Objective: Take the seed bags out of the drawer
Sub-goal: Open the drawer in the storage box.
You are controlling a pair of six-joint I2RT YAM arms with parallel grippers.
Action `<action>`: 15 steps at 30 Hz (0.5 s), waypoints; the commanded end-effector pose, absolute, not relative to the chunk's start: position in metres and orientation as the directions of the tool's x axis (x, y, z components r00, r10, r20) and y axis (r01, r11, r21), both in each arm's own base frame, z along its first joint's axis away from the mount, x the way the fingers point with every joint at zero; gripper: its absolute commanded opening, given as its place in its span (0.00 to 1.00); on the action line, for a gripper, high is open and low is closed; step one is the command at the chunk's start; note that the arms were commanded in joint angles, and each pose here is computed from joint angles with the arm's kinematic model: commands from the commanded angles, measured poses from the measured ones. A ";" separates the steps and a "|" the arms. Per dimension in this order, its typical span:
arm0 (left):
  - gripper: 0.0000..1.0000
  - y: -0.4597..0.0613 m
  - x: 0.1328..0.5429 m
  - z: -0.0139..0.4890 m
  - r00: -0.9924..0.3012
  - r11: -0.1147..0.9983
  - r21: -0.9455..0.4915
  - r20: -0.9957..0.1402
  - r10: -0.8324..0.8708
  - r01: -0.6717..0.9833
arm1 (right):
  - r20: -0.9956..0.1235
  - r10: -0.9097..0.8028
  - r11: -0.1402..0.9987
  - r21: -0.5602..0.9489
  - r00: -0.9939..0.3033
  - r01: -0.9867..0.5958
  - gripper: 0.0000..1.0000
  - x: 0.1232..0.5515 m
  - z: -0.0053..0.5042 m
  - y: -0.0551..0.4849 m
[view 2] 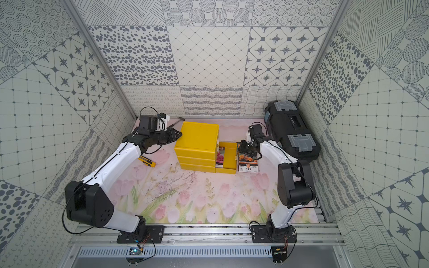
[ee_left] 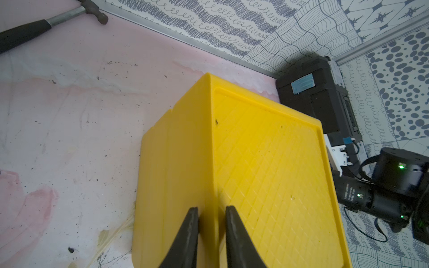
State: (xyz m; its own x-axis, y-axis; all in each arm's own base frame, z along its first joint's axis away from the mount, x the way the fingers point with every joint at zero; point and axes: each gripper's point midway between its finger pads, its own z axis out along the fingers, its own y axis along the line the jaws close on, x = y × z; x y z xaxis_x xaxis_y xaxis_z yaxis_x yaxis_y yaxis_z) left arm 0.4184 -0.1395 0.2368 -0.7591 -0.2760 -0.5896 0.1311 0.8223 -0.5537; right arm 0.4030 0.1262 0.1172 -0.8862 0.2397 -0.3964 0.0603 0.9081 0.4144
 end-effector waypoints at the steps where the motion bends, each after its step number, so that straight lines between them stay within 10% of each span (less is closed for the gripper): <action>1: 0.24 -0.133 0.375 0.181 -0.896 0.858 -0.513 -0.378 -0.231 -0.005 | -0.450 0.246 0.904 0.426 -0.859 0.036 0.43 0.400 0.145 0.134; 15: 0.24 -0.133 0.374 0.182 -0.896 0.856 -0.517 -0.379 -0.231 -0.002 | -0.366 0.187 0.875 0.484 -0.912 -0.014 0.45 0.403 0.110 0.222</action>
